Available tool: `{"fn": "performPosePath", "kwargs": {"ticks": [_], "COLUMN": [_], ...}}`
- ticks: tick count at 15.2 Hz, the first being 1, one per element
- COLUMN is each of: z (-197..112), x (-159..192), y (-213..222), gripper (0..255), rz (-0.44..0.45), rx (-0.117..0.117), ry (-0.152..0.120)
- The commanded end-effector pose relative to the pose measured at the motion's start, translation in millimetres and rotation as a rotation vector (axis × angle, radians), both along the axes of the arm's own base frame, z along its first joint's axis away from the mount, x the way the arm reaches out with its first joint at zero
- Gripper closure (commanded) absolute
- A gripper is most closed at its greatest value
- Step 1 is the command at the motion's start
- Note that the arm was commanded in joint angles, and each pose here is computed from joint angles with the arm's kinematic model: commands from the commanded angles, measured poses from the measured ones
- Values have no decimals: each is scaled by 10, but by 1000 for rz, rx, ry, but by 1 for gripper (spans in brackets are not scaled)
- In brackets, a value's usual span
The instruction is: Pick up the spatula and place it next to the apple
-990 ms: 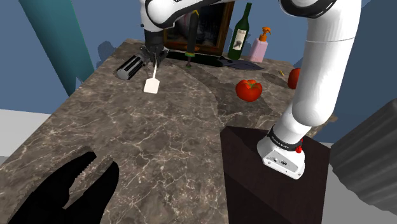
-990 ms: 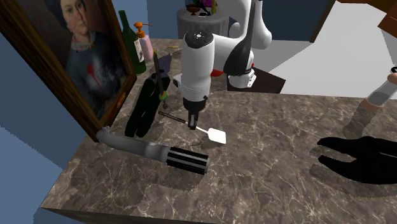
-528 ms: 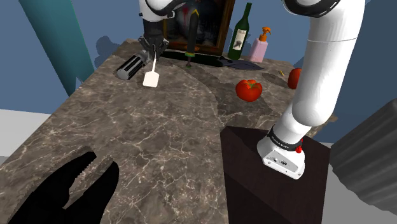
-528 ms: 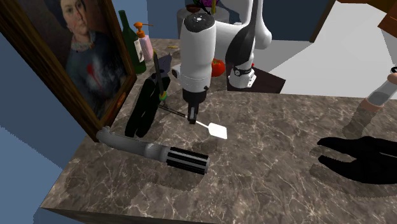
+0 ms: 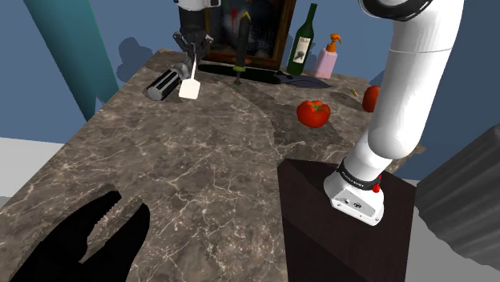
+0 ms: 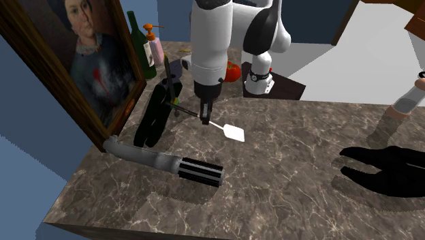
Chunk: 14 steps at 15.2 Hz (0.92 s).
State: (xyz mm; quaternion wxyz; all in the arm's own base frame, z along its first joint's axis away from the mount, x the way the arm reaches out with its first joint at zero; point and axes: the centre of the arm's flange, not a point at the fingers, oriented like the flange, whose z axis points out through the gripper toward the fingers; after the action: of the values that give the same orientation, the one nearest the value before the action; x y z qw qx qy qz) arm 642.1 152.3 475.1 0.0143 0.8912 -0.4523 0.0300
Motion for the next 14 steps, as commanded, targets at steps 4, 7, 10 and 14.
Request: {"fn": "performPosePath", "kwargs": {"ticks": [4,7,10,14], "z": [270,429,524,525], "x": [-10,-10,-97,-446], "y": [1,1,-98,-494], "gripper": [255,255,255,255], "rz": [0,0,0,0], "rx": [0,0,0,0], "ry": [0,0,0,0]}}
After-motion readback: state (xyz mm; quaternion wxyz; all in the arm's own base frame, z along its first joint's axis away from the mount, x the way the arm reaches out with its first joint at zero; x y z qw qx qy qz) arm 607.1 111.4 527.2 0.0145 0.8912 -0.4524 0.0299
